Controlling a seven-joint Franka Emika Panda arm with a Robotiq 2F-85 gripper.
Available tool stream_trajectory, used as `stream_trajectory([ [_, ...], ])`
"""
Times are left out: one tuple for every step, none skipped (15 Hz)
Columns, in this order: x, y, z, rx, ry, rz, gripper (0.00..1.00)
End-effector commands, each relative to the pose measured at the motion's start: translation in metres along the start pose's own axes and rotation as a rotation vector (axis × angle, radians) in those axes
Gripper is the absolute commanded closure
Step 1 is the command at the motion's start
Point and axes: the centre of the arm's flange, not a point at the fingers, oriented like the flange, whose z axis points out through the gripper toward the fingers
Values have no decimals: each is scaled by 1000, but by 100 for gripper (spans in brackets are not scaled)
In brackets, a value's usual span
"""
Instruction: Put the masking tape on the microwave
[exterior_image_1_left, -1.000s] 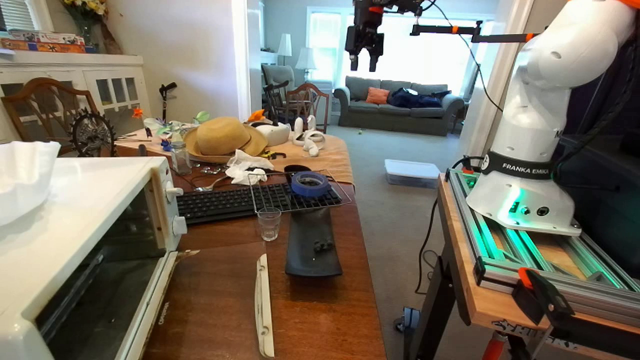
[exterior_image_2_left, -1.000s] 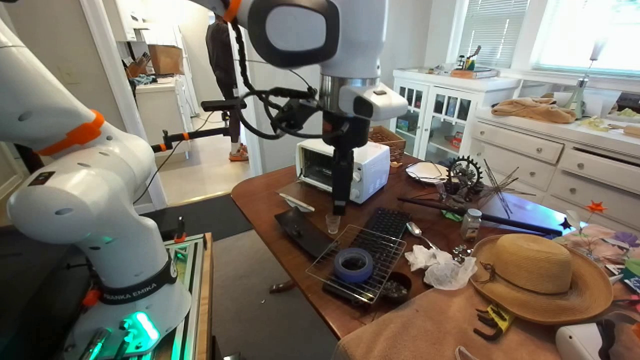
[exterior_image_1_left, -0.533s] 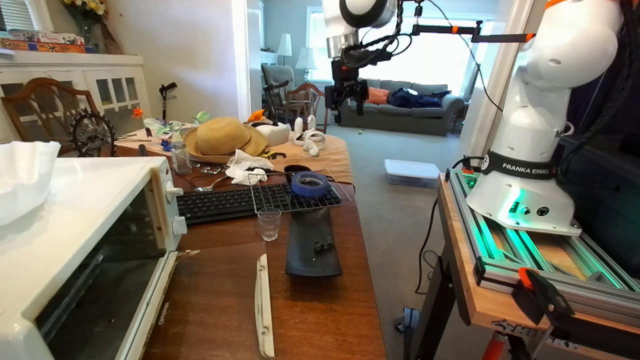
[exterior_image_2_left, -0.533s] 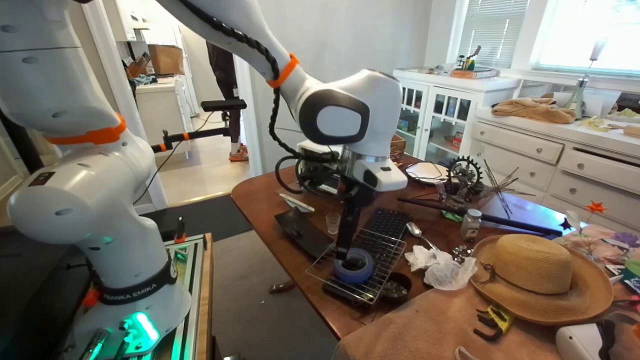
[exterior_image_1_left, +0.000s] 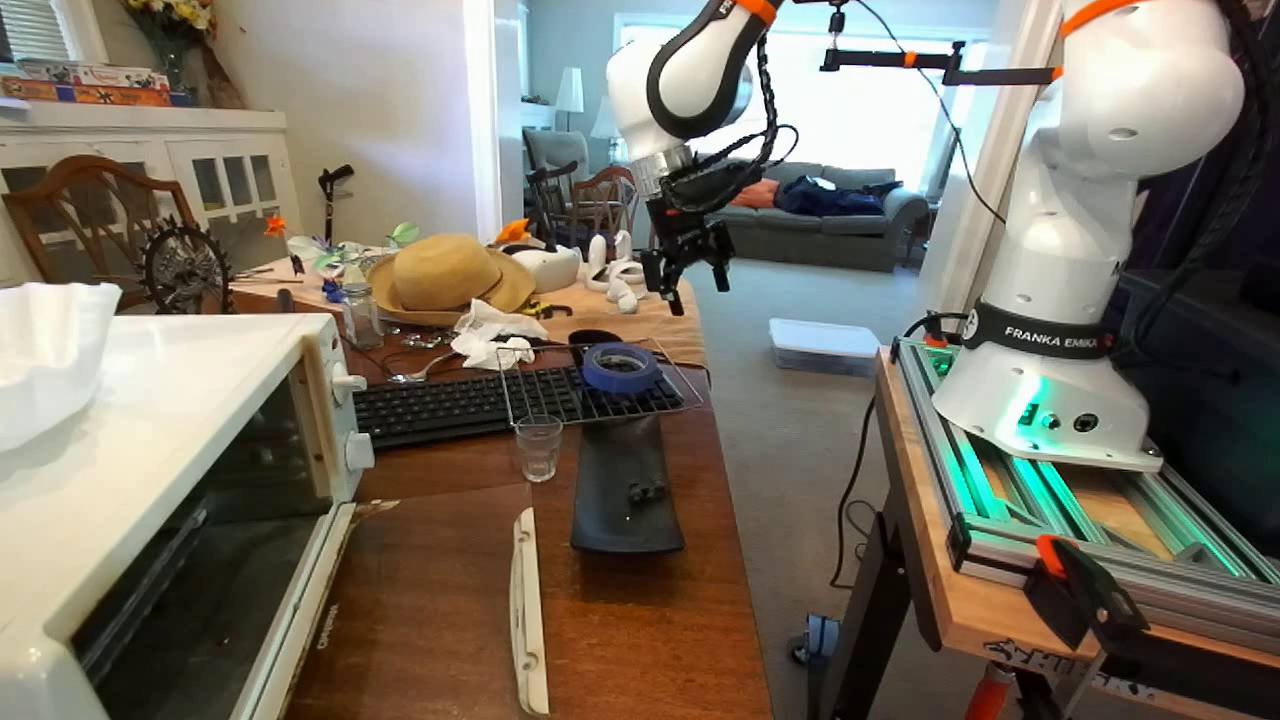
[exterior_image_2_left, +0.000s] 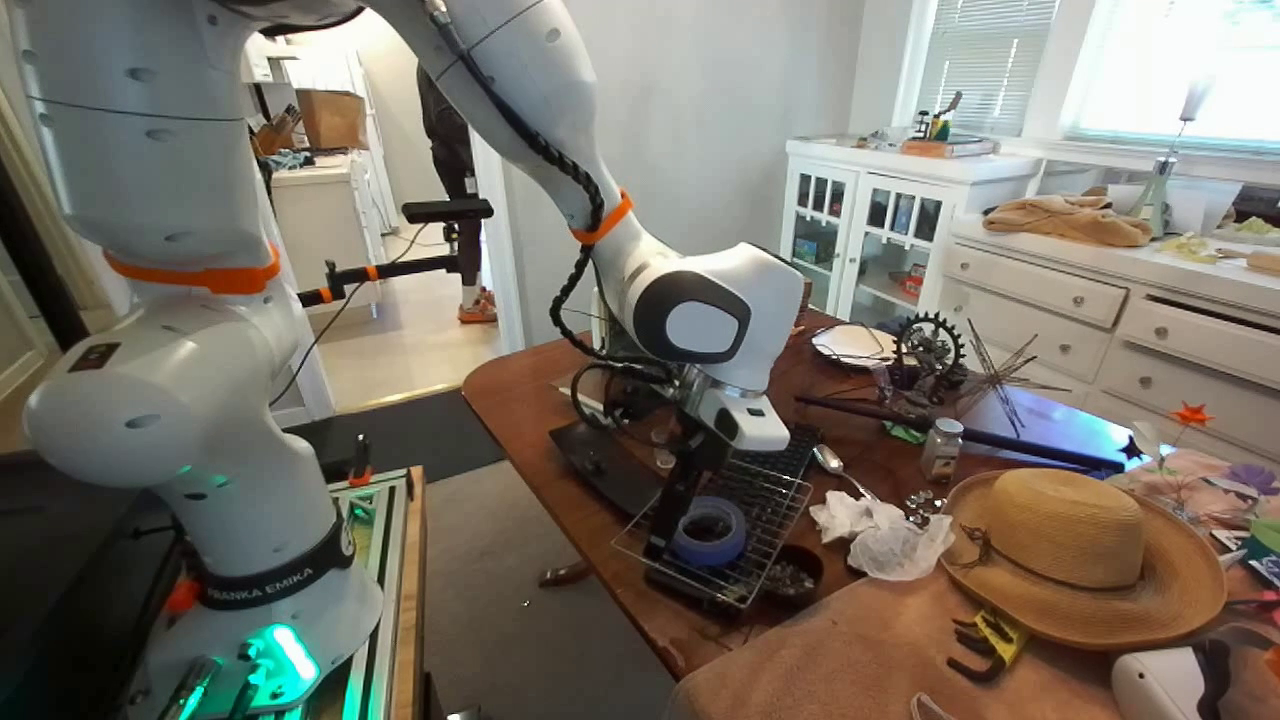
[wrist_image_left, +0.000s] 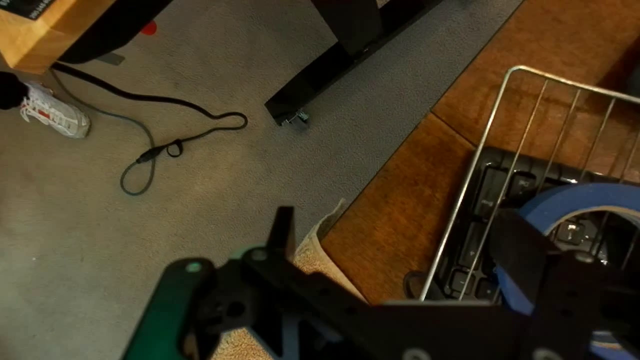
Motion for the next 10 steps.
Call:
stream_trajectory([
  [1,0,0,0,0,1,0],
  [2,0,-1,0,0,3,0],
  [2,0,-2,1,2,4,0],
  [7,1,4,0,-9,9,0],
  [10,0,8,4,-7,10,0],
  [13,-2,12,8,-5,2,0],
  [16,-6,15,10,-2,-1,0],
  [20,-14,18,12,-3,-10,0],
  [23,-21,21,5,2,-13,0],
  [27,-32,24,-1,8,-28,0],
])
